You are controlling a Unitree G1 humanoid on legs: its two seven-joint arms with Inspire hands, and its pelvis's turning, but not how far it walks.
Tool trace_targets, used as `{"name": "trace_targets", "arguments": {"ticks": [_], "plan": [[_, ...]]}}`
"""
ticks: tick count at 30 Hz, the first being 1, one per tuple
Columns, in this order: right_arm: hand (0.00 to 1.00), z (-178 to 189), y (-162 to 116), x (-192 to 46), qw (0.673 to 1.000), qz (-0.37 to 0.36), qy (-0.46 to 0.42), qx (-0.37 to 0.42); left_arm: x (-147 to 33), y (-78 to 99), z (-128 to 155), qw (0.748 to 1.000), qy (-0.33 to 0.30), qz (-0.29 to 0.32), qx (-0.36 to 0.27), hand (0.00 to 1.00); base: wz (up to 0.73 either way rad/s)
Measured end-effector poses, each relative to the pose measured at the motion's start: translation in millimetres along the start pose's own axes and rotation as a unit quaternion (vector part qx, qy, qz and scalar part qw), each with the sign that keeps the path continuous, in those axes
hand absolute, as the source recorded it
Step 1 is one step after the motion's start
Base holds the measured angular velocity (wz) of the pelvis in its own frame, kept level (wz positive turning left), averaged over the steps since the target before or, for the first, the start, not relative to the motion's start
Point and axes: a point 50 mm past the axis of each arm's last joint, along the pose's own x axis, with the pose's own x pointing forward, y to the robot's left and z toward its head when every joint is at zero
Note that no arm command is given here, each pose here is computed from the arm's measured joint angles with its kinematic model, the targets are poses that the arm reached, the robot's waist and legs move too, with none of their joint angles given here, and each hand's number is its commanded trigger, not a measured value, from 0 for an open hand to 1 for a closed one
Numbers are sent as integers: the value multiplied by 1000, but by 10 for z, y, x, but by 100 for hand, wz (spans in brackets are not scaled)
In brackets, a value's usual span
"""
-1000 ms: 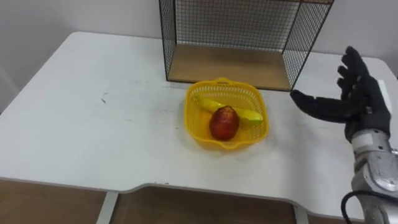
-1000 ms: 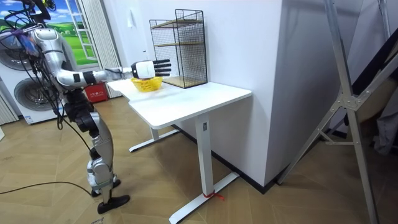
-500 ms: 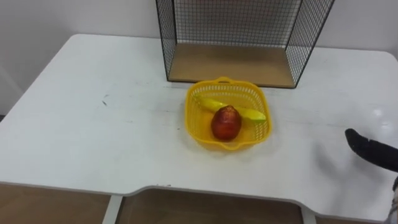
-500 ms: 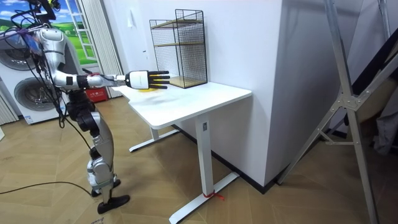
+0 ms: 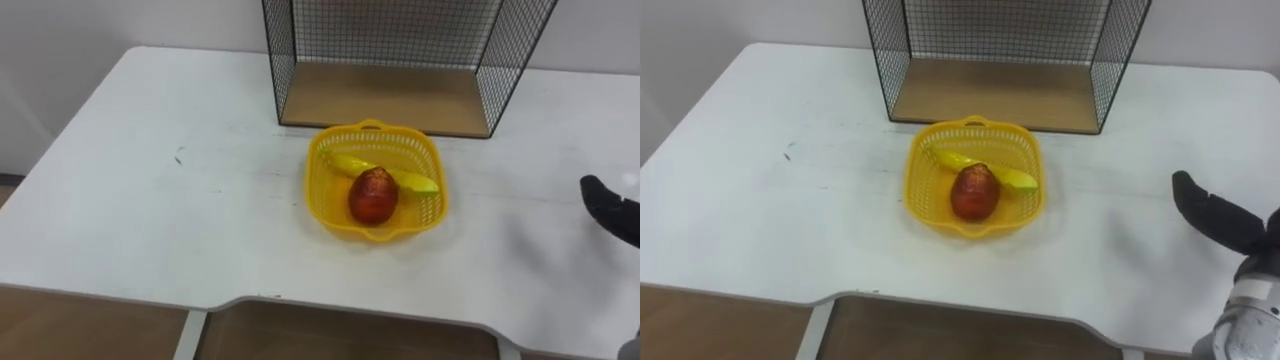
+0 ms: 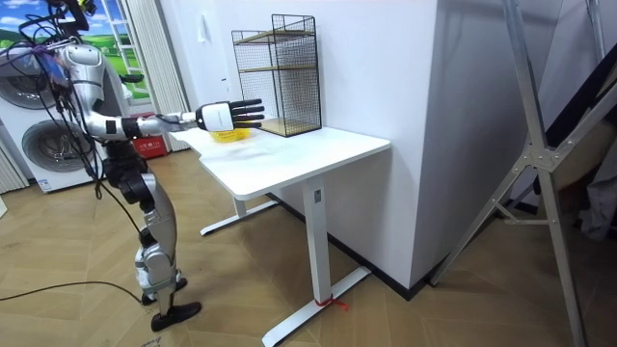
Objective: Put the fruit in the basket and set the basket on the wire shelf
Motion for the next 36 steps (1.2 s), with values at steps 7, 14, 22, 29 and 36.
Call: {"name": "trace_targets", "arguments": {"ticks": [7,14,22,29,36], "plan": [[0,-30,240,-32,995,71,17,75,-301,-426,158,984,17,-159,-74,0,-4],[0,-83,501,-99,982,145,29,121,-650,-717,248,934,90,-301,-171,0,-7],[0,-163,767,-202,966,206,52,145,-1065,-929,218,851,179,-435,-235,0,-7],[0,-144,965,-271,950,259,54,164,-1340,-1021,230,771,234,-518,-285,0,-7],[0,-171,1066,-328,940,289,64,172,-1537,-1057,87,741,260,-561,-260,0,-2]]}}
